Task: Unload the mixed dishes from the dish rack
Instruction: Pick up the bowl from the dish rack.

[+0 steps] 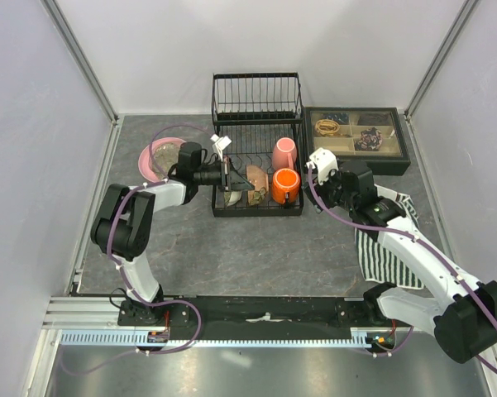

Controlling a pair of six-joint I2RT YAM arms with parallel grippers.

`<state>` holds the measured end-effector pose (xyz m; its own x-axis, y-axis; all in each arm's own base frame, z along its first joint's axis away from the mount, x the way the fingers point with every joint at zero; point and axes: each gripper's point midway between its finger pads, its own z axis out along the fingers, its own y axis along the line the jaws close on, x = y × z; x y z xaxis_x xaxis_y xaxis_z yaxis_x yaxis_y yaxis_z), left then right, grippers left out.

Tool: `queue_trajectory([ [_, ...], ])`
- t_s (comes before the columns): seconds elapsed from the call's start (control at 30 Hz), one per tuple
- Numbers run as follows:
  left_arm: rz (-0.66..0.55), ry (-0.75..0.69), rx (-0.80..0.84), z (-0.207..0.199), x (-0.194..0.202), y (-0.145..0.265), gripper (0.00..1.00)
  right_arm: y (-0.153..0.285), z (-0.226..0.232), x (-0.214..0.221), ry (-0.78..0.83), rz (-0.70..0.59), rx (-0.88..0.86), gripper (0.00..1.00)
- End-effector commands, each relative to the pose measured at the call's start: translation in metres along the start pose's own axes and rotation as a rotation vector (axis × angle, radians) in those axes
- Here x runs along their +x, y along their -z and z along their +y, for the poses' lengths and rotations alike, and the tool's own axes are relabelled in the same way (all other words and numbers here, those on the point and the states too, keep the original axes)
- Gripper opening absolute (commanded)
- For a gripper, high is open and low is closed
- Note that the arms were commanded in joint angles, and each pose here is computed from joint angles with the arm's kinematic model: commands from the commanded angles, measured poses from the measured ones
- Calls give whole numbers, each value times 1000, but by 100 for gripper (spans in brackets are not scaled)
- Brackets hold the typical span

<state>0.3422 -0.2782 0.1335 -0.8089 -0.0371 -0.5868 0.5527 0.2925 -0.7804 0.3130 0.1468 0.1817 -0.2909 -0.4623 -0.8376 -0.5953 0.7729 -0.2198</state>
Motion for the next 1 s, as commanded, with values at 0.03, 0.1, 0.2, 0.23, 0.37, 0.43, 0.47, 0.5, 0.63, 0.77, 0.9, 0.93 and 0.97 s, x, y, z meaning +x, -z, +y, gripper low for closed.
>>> queue_trajectory([
  [0.03, -61, -33, 39, -10, -12, 0, 1, -1, 1, -4, 0, -29, -13, 77],
  [0.1, -74, -47, 75, -17, -15, 3, 2, -1, 1, -3, 1, -27, -15, 77],
  [0.2, -88, -53, 133, -25, -14, 7, 2, -2, 3, -2, -1, -24, -23, 77],
  [0.23, -89, -52, 148, -25, -13, 9, 2, -2, 3, -3, -1, -26, -22, 77],
  [0.37, -86, -24, 226, -26, -9, 13, 2, -2, 3, -3, -1, -26, -24, 77],
  [0.43, -90, -16, 262, -32, -11, 16, 2, -2, 2, -2, -1, -24, -22, 77],
  [0.47, -83, -12, 272, -32, -9, 16, 2, -3, 2, -1, -3, -22, -21, 77],
  [0.5, -81, 2, 276, -31, -9, 17, 2, -3, 2, -1, -3, -20, -23, 77],
  [0.63, -70, -13, 307, -37, -9, 19, 2, -5, 2, 0, -5, -16, -25, 77],
  [0.77, -62, -17, 333, -44, -12, 20, 2, -7, 3, 1, -8, -13, -31, 77],
  [0.9, -55, -25, 339, -46, -13, 22, 2, -7, 2, 1, -7, -16, -30, 78],
  [0.93, -53, -28, 341, -47, -13, 23, 1, -7, 2, 1, -7, -16, -29, 77],
  [0.97, -51, -25, 341, -47, -13, 23, 2, -7, 2, 2, -8, -16, -29, 78],
])
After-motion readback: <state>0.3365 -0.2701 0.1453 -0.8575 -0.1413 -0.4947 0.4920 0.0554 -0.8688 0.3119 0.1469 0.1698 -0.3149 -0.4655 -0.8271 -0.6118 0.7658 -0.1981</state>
